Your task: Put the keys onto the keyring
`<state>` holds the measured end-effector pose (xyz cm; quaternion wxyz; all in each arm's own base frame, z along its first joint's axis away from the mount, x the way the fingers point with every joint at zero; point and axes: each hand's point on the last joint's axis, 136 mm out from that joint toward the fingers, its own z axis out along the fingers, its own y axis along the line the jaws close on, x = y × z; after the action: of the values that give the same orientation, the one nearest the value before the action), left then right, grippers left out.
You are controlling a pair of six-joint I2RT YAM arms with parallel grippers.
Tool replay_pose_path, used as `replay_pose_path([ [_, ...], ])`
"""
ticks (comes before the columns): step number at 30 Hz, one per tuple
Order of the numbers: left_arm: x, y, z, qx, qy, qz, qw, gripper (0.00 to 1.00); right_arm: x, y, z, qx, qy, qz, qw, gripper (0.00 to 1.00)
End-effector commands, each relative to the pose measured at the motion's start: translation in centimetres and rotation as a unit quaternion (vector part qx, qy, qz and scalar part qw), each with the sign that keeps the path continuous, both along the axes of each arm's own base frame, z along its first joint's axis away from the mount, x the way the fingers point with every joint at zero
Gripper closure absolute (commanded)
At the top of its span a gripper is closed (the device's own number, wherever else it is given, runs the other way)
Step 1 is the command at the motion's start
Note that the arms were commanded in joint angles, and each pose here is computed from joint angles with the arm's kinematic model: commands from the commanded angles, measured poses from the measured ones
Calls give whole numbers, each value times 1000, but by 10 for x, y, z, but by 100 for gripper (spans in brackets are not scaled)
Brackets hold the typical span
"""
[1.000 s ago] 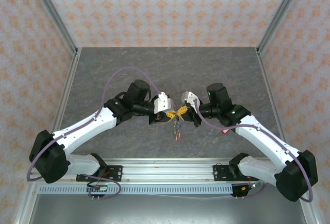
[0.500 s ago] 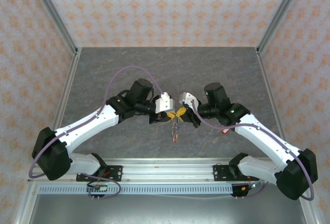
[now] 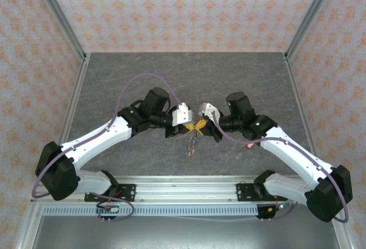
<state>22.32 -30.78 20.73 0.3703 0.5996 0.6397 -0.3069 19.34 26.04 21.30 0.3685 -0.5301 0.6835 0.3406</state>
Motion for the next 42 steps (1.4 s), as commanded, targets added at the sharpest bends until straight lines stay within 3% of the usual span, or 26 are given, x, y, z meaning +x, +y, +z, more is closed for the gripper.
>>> replay_pose_path([
  [1,6,-6,16,-19,-24,4,1000,100,1,6,21,26,-31,10,999,95],
  [8,-5,-7,20,-43,-18,-17,999,100,1,-2,7,28,-14,-4,1000,77],
  [11,-11,-10,24,-61,-11,-33,998,100,3,-1,9,55,-8,-8,998,75],
  [19,-16,-13,27,-77,-3,-46,996,100,8,-6,6,71,-8,-22,997,85],
  [24,-17,-15,29,-90,-2,-47,995,100,9,-7,2,71,-7,-24,997,85],
  [29,-12,-12,21,-70,-3,-31,997,100,12,-7,9,71,-6,-32,997,99],
  [31,-6,-8,16,-53,-9,-13,998,90,12,-7,11,63,-7,-31,998,100],
  [34,3,-3,10,-26,-20,13,999,82,11,-8,12,41,-6,-28,999,100],
  [42,8,-3,17,-21,-32,19,999,76,9,-5,14,-21,-18,-25,999,100],
])
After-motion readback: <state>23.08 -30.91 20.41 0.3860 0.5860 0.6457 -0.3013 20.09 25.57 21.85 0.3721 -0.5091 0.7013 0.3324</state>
